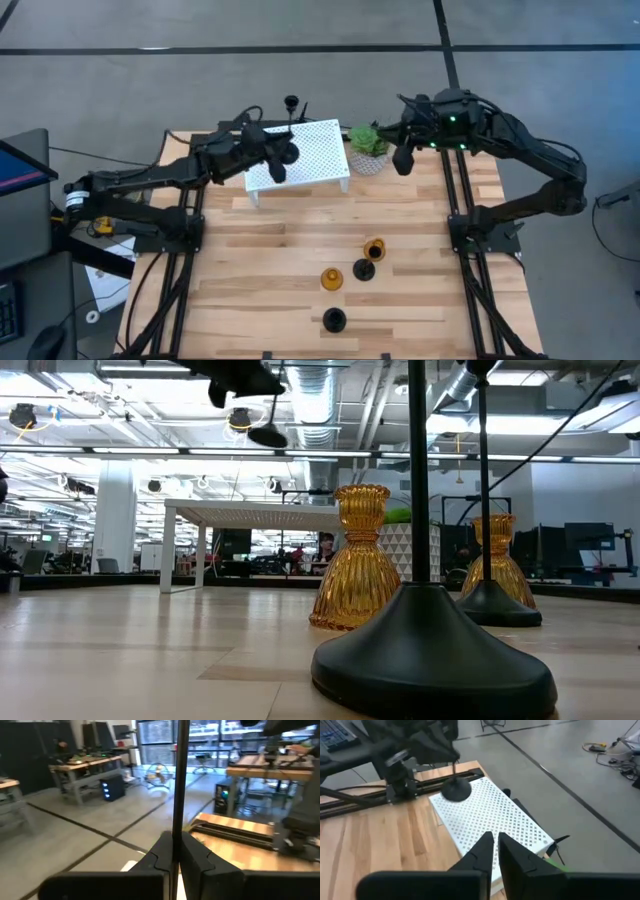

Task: Pick & Place candle stick holders
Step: Put the top black candle holder on the shelf

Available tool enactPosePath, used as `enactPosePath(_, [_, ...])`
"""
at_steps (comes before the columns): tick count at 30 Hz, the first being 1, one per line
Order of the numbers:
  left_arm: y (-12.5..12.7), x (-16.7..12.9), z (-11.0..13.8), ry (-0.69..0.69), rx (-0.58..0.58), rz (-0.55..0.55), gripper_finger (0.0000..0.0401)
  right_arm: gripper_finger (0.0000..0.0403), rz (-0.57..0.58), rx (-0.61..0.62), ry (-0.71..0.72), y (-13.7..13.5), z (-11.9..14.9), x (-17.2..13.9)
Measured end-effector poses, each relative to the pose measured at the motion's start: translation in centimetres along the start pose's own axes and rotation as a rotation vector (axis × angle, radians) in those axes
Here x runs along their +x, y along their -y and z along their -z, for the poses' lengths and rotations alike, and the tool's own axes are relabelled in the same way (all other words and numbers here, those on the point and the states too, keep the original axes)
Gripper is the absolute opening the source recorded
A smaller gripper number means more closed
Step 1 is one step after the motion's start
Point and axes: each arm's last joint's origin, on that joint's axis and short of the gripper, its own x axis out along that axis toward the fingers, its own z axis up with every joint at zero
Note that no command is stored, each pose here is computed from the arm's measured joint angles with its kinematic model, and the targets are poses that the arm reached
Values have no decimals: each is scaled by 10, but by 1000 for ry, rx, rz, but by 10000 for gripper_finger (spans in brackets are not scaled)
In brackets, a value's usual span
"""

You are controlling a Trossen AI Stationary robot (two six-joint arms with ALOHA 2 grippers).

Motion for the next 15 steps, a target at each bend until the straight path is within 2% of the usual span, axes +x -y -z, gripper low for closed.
enactPosePath(5, [-17, -10, 23, -32, -50, -108, 12, 4, 1, 5, 42, 1, 16, -9])
enactPosePath(15, [-42, -23, 57, 66, -70, -282, 12, 2, 11, 79, 175, 6, 58, -22])
